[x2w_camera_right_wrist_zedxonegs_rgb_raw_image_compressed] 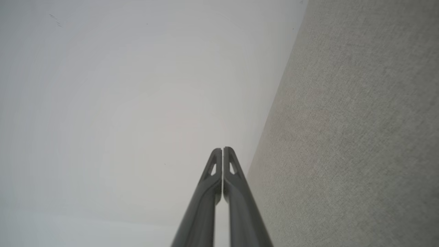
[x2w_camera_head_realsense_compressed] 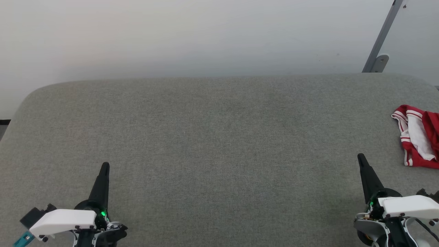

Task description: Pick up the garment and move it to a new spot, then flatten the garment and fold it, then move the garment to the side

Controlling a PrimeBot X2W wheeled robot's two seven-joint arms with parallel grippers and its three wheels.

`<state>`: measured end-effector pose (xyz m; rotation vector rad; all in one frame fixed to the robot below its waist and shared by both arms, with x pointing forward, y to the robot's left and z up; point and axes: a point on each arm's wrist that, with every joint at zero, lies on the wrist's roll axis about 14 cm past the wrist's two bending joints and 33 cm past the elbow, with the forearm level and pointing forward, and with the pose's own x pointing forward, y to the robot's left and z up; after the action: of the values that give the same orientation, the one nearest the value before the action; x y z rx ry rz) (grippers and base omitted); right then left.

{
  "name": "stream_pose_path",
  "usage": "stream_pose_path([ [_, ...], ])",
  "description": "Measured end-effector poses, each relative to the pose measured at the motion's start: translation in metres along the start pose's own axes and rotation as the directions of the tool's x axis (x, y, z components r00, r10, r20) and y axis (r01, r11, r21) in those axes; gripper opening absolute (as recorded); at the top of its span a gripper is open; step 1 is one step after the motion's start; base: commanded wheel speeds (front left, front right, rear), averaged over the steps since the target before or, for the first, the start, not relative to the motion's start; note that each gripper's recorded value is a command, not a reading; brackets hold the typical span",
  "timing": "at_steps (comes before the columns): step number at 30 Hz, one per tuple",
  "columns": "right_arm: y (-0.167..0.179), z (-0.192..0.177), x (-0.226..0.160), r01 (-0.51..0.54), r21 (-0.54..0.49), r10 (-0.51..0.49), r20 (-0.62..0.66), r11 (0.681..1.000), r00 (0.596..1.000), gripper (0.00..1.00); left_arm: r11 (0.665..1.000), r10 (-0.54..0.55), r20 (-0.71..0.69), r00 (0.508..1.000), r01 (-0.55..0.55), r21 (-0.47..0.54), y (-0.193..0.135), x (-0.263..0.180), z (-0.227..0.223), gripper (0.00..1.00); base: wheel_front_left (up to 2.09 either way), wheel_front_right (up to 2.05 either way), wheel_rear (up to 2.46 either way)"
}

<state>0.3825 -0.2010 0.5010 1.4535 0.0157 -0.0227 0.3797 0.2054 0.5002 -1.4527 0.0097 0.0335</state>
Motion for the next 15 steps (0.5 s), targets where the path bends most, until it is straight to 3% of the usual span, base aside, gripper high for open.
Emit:
stream_pose_path([
  [15, 0.0031, -0.0003, 0.0041, -0.013, 0.100, 0.014, -0.003, 0.995, 1.000, 0.00, 0.995, -0.014, -0.013, 1.000, 0.013, -0.102, -0.0037, 0.0064, -0.0042, 0.00, 0.00, 0.00, 0.00],
])
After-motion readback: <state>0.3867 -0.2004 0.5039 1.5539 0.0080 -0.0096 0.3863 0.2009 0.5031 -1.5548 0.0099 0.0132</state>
